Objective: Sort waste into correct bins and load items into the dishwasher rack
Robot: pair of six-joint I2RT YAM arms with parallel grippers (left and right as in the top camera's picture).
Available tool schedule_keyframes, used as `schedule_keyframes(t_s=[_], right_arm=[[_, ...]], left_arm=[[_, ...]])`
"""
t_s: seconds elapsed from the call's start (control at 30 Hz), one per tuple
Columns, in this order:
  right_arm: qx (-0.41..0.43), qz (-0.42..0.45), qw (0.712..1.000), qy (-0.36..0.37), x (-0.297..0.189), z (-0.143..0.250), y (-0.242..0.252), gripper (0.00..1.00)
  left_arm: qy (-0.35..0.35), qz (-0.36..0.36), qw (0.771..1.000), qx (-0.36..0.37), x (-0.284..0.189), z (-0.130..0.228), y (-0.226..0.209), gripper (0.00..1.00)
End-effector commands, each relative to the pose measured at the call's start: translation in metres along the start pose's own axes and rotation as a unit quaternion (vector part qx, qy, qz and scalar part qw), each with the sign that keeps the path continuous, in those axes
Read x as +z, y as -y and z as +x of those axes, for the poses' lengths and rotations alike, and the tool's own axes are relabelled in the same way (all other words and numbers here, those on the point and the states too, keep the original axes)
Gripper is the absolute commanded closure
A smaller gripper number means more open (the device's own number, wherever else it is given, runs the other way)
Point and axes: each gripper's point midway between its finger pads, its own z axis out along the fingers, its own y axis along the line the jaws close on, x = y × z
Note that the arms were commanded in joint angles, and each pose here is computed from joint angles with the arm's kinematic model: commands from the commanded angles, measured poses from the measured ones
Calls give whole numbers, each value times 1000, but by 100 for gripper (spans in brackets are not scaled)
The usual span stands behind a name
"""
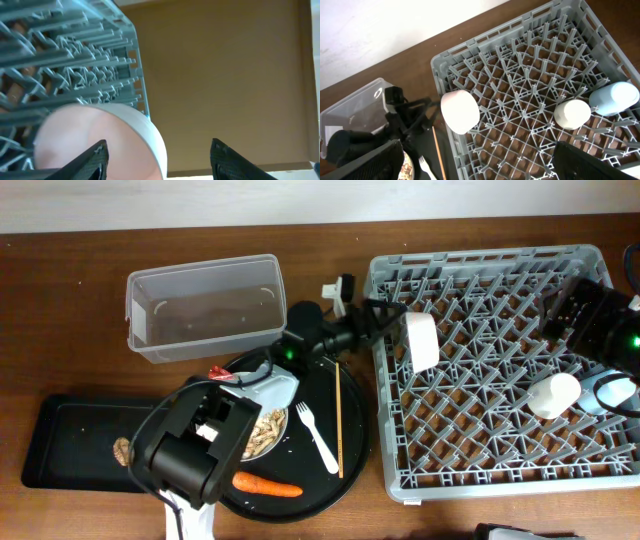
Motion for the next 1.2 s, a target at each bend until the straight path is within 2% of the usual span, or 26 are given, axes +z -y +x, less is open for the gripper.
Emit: schedule_keyframes(t_s=[0.0,0.13,0.2,0.23,0.3,0.33,0.37,0.43,0.47,0.5,0.53,0.57,0.6,0.63,0.7,0.77,0.83,0.87,0.97,1.0,1.03,1.07,1.13,1.17], right_arm=[[3,7,1000,2,-2,1,4,2],[3,6,1000,2,-2,1,4,2],[3,2,1000,2,-3,1,2,2],[3,-12,1000,-2,-3,3,-3,2],[2,-33,999,-8,-3,5,-10,2],[-16,-48,999,-12,-4,6,-16,2],[-17,-50,999,-12,-4,6,-16,2],[-17,-54,998,-14,-4,7,-18,2],[-16,-69,997,-23,-2,9,-23,2],[-14,-94,994,-58,9,21,-31,2],[-25,-97,991,-84,19,31,-35,1],[-45,-101,987,-119,31,47,-41,4],[-60,-91,982,-154,45,64,-43,5],[-78,-71,976,-193,65,84,-42,10],[-85,-70,970,-218,80,98,-45,14],[-77,-62,966,-239,96,109,-42,22],[-77,-61,965,-242,96,110,-41,27],[-77,-61,965,-242,96,110,-41,30],[-78,-61,965,-241,97,110,-41,28],[-77,-61,965,-241,97,110,-41,28],[-77,-61,965,-241,97,110,-41,28],[-77,-61,966,-241,97,110,-41,28],[-77,-60,965,-243,97,111,-41,28],[-77,-60,965,-244,96,111,-41,28]], left_arm=[[-6,2,999,38,-16,-12,-8,1],[-21,43,992,120,-45,-29,36,1],[-9,-3,986,166,-64,-37,54,1],[16,-76,977,196,-84,-43,58,1],[56,-237,941,237,-132,-48,52,1],[85,-372,881,280,-192,-47,58,0],[99,-416,852,301,-221,-42,67,1],[116,-474,822,294,-259,-28,74,1],[107,-506,809,280,-281,-12,73,1],[70,-562,772,288,-308,5,62,1],[49,-588,761,270,-320,15,51,1],[22,-600,759,252,-325,27,42,1],[-8,-599,766,234,-324,39,35,6],[-79,-581,770,252,-313,55,26,11],[-135,-576,763,260,-301,71,15,11],[-233,-581,736,259,-282,104,-16,30],[-259,-597,728,216,-280,115,-40,33],[-273,-596,723,217,-278,122,-45,33],[-334,-589,697,235,-274,166,-57,33],[-331,-600,700,204,-277,177,-60,33],[-343,-586,712,178,-275,193,-61,33],[-343,-604,701,163,-284,201,-69,36],[-318,-629,700,117,-292,206,-74,37],[-263,-665,698,39,-299,210,-73,37]])
